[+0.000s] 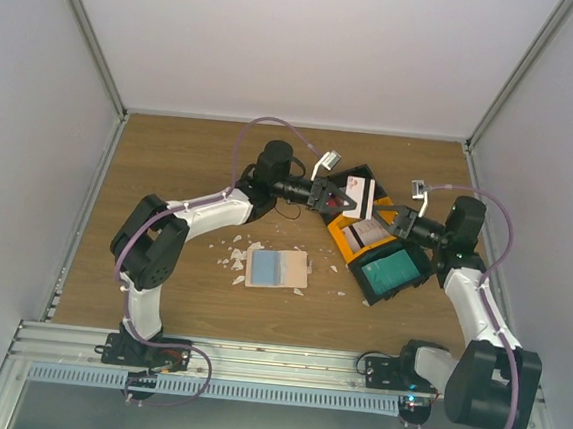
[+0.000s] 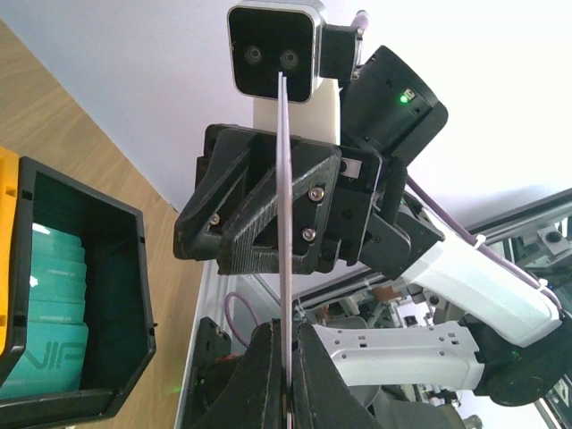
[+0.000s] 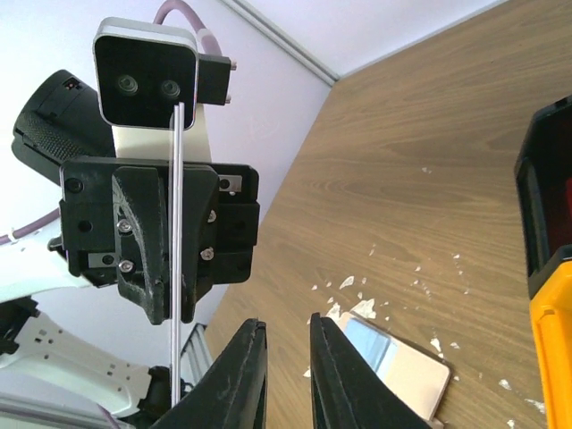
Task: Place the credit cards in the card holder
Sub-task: Pick up the credit card from the storage box.
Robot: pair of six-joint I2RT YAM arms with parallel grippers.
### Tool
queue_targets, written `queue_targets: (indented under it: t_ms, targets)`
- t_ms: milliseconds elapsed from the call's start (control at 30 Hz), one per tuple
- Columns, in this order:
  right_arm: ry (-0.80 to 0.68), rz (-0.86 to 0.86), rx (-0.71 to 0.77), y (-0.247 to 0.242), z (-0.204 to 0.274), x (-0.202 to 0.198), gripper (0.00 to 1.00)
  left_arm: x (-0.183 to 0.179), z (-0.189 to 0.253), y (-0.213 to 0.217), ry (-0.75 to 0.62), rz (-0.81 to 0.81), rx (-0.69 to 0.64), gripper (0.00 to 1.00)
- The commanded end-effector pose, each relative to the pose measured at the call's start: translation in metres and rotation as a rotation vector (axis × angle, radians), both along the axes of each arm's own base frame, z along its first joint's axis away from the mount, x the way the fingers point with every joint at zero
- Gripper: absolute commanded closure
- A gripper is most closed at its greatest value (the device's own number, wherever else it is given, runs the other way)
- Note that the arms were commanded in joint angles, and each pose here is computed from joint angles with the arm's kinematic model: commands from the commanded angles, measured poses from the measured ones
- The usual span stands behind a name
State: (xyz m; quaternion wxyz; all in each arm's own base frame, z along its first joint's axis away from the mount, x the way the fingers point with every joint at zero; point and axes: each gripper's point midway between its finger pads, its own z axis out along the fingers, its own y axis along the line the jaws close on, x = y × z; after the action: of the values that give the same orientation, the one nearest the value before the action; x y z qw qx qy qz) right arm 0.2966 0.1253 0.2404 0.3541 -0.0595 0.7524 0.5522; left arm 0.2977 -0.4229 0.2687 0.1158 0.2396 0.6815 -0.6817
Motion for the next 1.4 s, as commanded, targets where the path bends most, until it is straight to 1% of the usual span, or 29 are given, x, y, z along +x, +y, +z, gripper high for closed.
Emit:
queue_targets:
  t_ms: [0,167,267,333,400,500,567,700,867,1067,1200,1367]
  targets:
    - [-0.054,0.046,0.002,0.006,0.012,-0.008,0.83,-0.01,0.029,0.003,-0.095,-0.029,-0.058,1.0]
    - [-0.111,-0.061,-0.047,-0.003,0.029,-0.001,0.69,-0.002,0.025,0.003,-0.106,0.026,-0.021,1.0]
    - [-0.143,-0.107,-0.06,-0.007,0.038,-0.001,0.68,0.002,0.026,0.005,-0.116,0.055,-0.011,1.0]
    - [-0.158,-0.111,-0.064,-0.007,0.042,-0.002,0.69,0.002,0.026,0.005,-0.123,0.061,-0.009,1.0]
    - [-0.175,-0.087,-0.064,-0.004,0.046,-0.005,0.72,0.002,0.026,0.005,-0.123,0.059,-0.008,1.0]
    - [-0.18,-0.053,-0.061,0.0,0.047,-0.008,0.72,0.001,0.027,0.005,-0.124,0.055,-0.01,1.0]
    - [-0.169,-0.05,-0.062,0.002,0.046,-0.007,0.73,0.0,0.027,0.005,-0.124,0.051,-0.012,1.0]
    - [-0.142,-0.035,-0.066,0.004,0.04,-0.004,0.79,-0.005,0.032,0.006,-0.128,0.028,-0.028,1.0]
    - [-0.121,-0.017,-0.078,0.008,0.032,0.0,0.83,-0.011,0.035,0.006,-0.124,-0.002,-0.045,1.0]
    - [-0.089,0.022,-0.07,0.015,0.025,-0.002,0.83,-0.016,0.037,0.006,-0.124,-0.034,-0.058,1.0]
    - [-0.065,0.083,-0.035,0.024,0.024,-0.008,0.83,-0.02,0.04,0.007,-0.125,-0.057,-0.07,1.0]
    - [-0.082,0.137,0.032,0.031,0.04,-0.015,0.83,-0.021,0.04,0.007,-0.099,-0.068,-0.068,1.0]
